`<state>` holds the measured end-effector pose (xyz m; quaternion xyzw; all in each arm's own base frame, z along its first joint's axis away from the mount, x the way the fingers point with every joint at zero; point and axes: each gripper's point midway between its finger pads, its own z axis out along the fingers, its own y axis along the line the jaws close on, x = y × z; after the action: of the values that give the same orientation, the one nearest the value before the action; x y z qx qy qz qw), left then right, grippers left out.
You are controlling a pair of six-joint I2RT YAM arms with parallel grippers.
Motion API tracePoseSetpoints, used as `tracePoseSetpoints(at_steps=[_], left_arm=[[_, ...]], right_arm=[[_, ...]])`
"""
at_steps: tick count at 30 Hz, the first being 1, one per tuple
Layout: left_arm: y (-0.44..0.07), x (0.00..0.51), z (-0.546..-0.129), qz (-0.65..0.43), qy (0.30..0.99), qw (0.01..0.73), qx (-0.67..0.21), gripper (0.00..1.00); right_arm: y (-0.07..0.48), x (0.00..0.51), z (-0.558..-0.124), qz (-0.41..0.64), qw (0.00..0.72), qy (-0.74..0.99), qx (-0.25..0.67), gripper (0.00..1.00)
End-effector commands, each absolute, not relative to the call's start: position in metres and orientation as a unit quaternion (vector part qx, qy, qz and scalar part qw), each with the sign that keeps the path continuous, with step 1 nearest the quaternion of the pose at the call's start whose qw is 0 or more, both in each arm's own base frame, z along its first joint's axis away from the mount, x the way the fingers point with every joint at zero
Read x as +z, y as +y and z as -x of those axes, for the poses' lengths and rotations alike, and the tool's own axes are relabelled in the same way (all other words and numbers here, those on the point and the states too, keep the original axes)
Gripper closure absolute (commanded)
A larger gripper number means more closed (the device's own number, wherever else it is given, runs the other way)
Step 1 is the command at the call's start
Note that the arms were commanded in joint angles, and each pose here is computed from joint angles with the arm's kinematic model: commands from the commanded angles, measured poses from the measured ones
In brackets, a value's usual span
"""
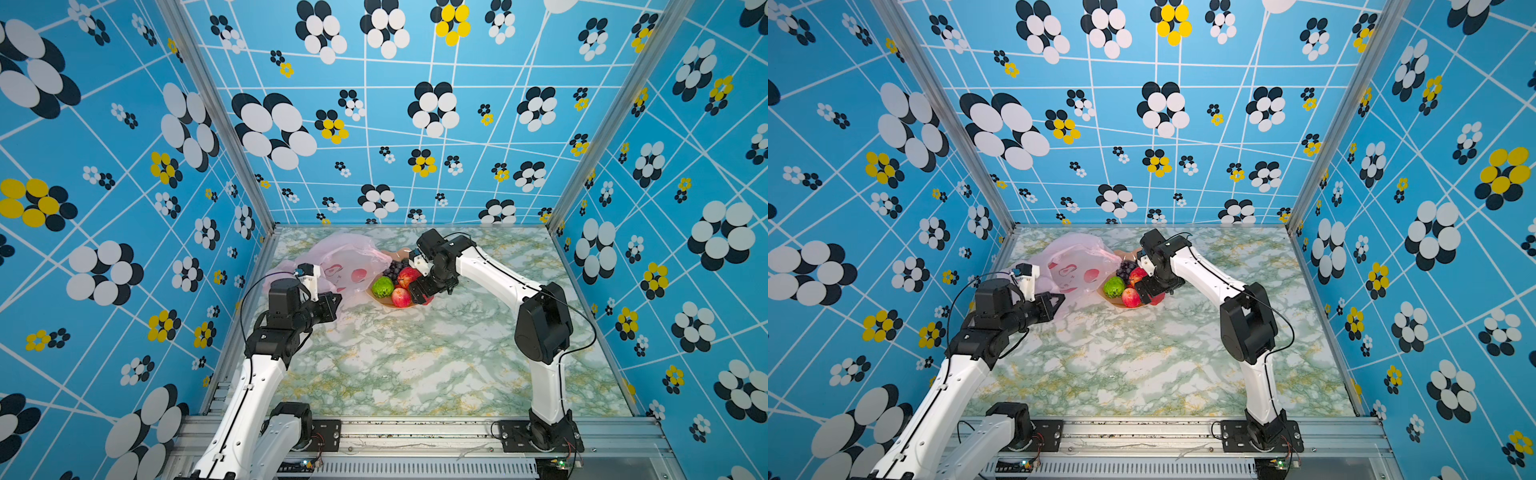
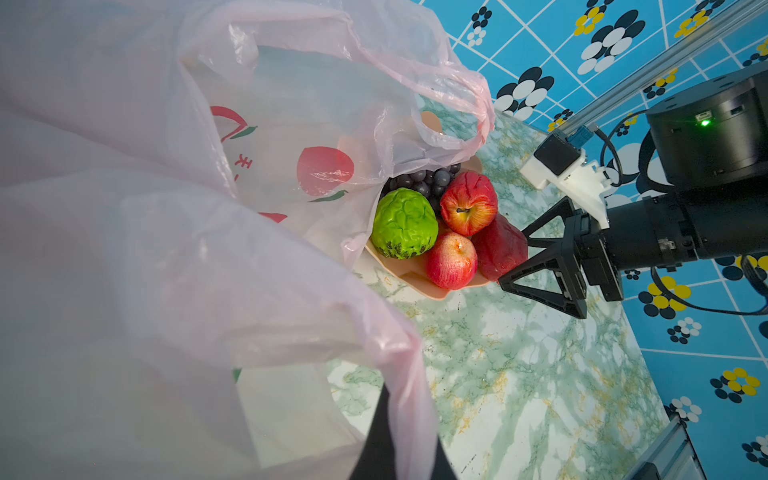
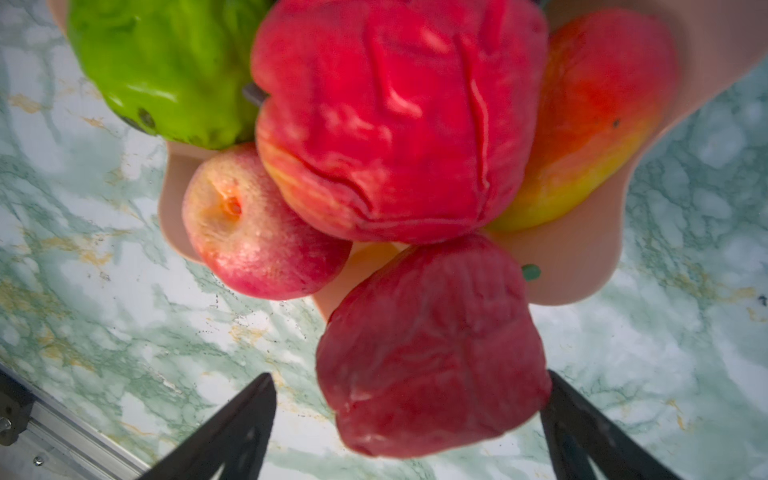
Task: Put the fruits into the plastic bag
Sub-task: 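Lower the right gripper onto the red fruit nearest the robot and grasp it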
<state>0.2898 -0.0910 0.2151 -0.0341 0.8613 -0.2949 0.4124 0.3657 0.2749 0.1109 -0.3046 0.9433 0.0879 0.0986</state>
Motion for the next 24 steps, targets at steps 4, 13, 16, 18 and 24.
tracePoseSetpoints(at_steps=[4,13,16,18,24], left_arm=[[-0.088,0.211,-0.29,0.031,0.865,0.408,-0.291,1.0],[-0.088,0.21,-0.291,0.033,0.865,0.406,-0.293,1.0],[-0.088,0.209,-0.291,0.034,0.866,0.405,-0.293,1.0],[-0.087,0.209,-0.291,0.034,0.865,0.406,-0.293,1.0],[-0.088,0.21,-0.292,0.034,0.865,0.405,-0.295,1.0]], right_arm=[[0.28,0.103,-0.366,0.31,0.075,0.942,0.101,0.03],[0.277,0.101,-0.376,0.291,0.08,0.947,0.106,0.15],[0.277,0.103,-0.377,0.29,0.083,0.948,0.106,0.2],[0.277,0.104,-0.377,0.289,0.085,0.947,0.106,0.28],[0.275,0.109,-0.377,0.288,0.087,0.948,0.107,0.37]])
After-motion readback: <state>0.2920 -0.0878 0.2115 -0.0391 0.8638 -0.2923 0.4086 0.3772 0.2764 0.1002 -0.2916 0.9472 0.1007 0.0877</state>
